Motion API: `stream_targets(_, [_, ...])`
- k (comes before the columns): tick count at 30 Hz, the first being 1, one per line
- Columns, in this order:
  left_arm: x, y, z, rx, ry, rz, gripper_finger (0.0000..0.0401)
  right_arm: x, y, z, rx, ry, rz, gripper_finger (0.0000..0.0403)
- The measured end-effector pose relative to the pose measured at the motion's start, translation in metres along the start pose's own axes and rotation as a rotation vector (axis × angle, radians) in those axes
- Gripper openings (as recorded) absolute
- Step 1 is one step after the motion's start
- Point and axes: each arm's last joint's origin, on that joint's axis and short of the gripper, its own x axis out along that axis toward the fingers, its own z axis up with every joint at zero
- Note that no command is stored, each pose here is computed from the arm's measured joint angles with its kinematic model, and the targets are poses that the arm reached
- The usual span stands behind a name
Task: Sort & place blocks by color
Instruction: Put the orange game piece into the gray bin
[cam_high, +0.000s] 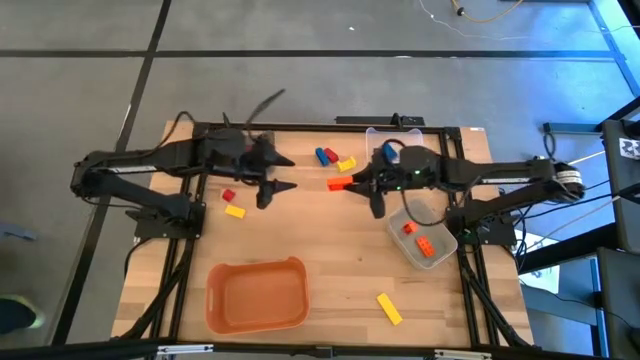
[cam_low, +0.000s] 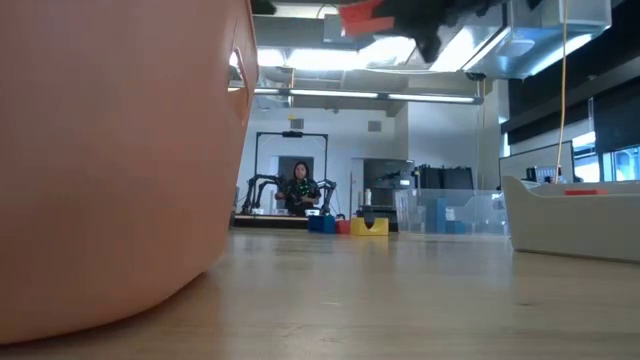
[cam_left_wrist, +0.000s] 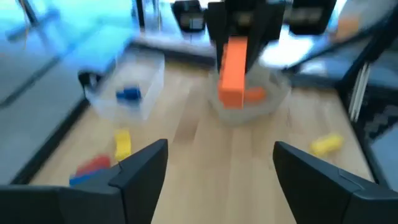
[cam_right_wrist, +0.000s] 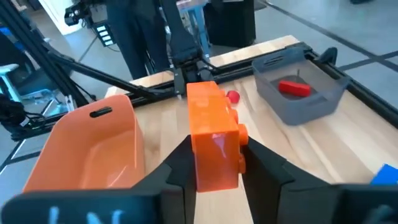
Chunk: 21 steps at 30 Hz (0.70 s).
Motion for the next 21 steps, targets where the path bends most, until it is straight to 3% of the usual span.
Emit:
stream_targets(7, [-0.02, 0.003, -0.017, -0.082, -0.228, -0.025, 0.0279, -0.028, 0.003, 0.01, -0.004, -0.056, -0.025, 0.0094])
stream_targets(13, [-0.027, 0.005, -0.035, -0.162, -0.41, -0.06, 0.0279, -0.034, 0.004, 0.013, -0.008, -0.083, -0.028, 0.0094])
stream_targets(19, [-0.028, 0.006, -0.037, -0.165, -0.432, -0.056, 0.0279, -0.034, 0.003, 0.012, 0.039, -0.069, -0.036, 0.0094])
stream_targets(21, [-0.029, 0.006, -0.036, -0.166, -0.434, -0.055, 0.0279, -0.038, 0.003, 0.013, 0.064, 0.028, -0.063, 0.0094])
